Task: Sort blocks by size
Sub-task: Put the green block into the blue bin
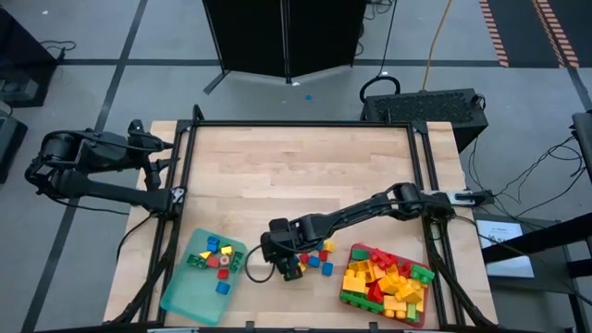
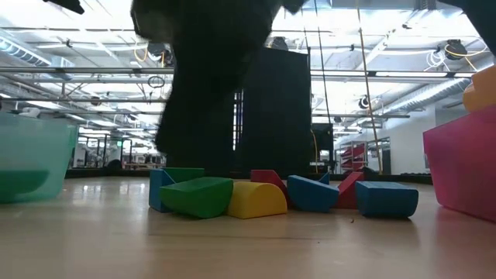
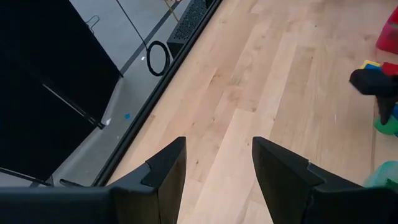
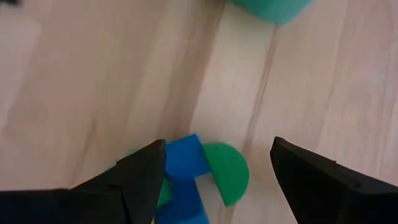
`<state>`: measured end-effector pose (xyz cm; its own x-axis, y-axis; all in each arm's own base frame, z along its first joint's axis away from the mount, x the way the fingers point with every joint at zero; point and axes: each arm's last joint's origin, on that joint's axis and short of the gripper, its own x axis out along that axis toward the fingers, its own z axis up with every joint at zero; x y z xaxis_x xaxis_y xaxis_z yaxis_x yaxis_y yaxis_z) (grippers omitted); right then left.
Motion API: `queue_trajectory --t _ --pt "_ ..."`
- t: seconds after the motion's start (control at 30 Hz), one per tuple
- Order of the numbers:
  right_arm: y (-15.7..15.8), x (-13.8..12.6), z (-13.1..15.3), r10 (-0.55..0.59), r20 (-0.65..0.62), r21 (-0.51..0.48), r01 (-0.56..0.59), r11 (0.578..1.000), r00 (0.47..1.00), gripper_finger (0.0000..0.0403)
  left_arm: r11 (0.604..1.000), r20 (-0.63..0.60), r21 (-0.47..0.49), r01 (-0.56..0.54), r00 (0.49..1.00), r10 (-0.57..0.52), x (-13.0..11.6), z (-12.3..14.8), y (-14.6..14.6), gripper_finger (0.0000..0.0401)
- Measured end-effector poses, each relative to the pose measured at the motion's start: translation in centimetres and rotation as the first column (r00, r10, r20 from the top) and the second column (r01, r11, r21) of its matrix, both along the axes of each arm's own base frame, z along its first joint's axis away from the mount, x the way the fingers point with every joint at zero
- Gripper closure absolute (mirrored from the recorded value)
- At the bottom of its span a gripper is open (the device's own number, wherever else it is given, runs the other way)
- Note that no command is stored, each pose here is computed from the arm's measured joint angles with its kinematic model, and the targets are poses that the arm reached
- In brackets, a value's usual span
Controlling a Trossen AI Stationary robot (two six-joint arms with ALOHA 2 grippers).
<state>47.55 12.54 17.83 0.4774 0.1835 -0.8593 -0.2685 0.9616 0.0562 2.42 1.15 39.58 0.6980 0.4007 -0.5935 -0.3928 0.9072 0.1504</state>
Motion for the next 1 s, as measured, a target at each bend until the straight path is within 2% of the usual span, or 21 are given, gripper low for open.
queue_trajectory --t 0.2,0.37,0.57,0.73,0.77,1.0 --pt "-0.7 -0.4 -1.8 -0.021 -0.032 -0.008 0.02 1.0 0.999 0.0124 1.0 0.0 0.0 0.0 1.0 0.0 0.0 0.0 0.0 0.0214" --pt "-1.3 -0.6 -3.0 -0.035 -0.026 -0.009 0.035 0.999 0.999 0.0155 1.0 0.0 0.0 0.0 1.0 0.0 0.0 0.0 0.0 0.0214" --pt "-1.7 -0.4 -3.3 -0.042 -0.006 -0.005 0.042 0.999 0.999 0.0229 1.0 0.0 0.0 0.0 1.0 0.0 0.0 0.0 0.0 0.0214" --pt "-2.1 -0.3 -3.3 -0.079 -0.009 0.018 0.08 0.997 0.997 0.0326 1.0 0.0 0.0 0.0 1.0 0.0 0.0 0.0 0.0 0.0214" --pt "-2.2 -0.3 -3.3 -0.088 -0.01 0.022 0.088 0.996 0.996 0.0334 1.0 0.0 0.0 0.0 1.0 0.0 0.0 0.0 0.0 0.0214" --pt "-2.8 0.4 -2.1 -0.156 0.003 0.065 0.155 0.986 0.988 0.0333 1.0 0.0 0.0 0.0 1.0 0.0 0.0 0.0 0.0 0.0214"
